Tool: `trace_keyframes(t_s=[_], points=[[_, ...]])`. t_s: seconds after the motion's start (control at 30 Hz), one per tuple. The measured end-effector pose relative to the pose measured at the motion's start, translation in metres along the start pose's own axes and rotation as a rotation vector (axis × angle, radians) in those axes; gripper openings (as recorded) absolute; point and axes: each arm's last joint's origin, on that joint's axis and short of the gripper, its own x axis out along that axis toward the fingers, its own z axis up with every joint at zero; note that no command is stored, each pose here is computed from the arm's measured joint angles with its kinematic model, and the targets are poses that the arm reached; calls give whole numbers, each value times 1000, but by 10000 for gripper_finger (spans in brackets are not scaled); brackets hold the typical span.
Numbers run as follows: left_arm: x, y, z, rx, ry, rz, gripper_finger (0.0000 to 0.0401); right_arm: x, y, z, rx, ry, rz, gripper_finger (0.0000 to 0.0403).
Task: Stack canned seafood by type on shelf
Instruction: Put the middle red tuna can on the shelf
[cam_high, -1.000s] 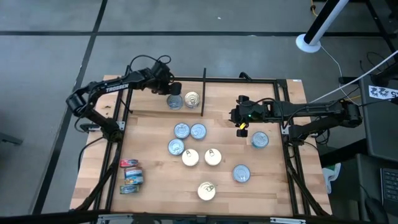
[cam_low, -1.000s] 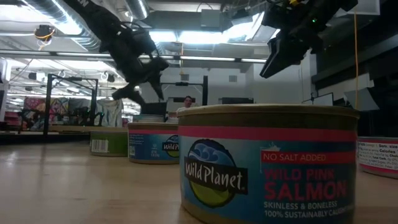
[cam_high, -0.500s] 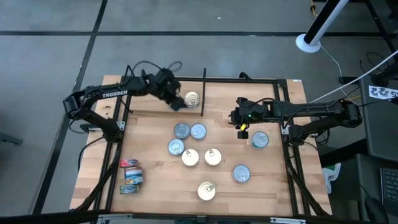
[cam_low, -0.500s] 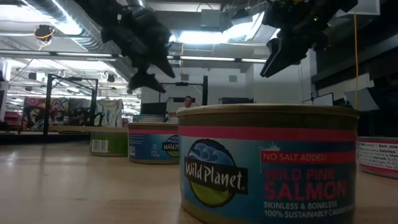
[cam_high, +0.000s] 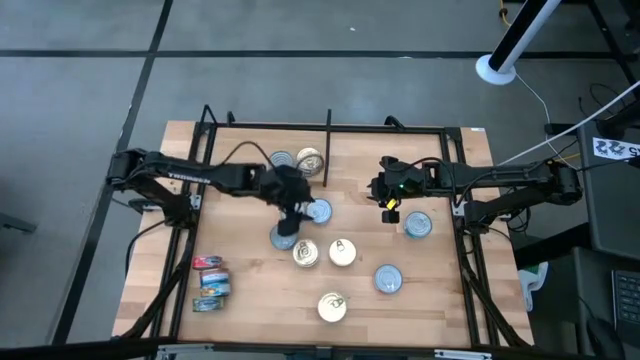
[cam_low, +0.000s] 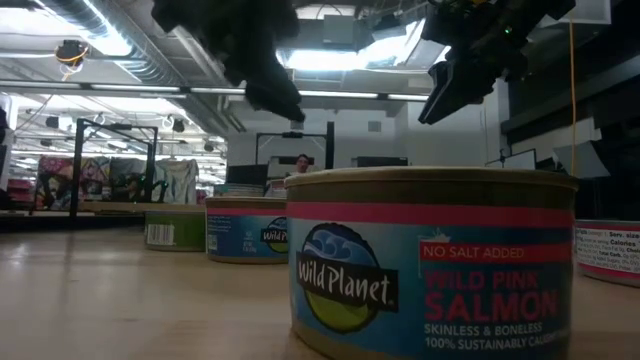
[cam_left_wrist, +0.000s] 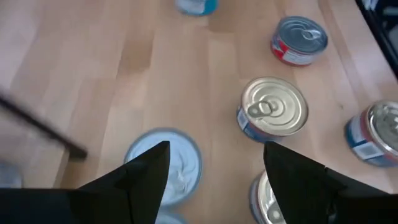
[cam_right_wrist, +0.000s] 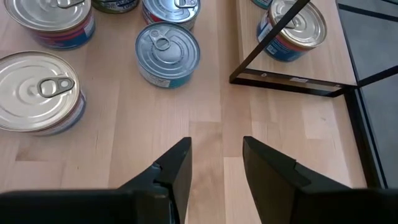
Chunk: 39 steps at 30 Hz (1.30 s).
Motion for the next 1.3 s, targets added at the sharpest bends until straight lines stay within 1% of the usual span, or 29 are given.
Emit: trace_keyframes(t_s=[0.1, 0.2, 0.33, 0.5, 0.63, 0.8, 0.97, 1.03, 1.3], points=[[12, -11, 0, 87, -14, 19, 255, 0, 0, 0, 0, 0, 0, 143], [26, -17, -2, 126, -14, 33, 255, 0, 0, 0, 0, 0, 0, 143], [47, -19, -8, 130, 2, 40, 255, 0, 0, 0, 0, 0, 0, 143], [63, -18, -20, 101, 80, 46, 255, 0, 0, 0, 0, 0, 0, 143], [62, -16, -30, 17, 176, 72, 255, 0, 0, 0, 0, 0, 0, 143], [57, -15, -44, -90, 327, 122, 255, 0, 0, 0, 0, -1, 0, 143], [54, -14, -53, -95, 423, 171, 240, 0, 0, 0, 0, -2, 0, 143], [53, -13, -53, -95, 426, 187, 230, 0, 0, 0, 0, -2, 0, 143], [59, -15, -57, -83, 447, 185, 194, 0, 0, 0, 0, -2, 0, 143]])
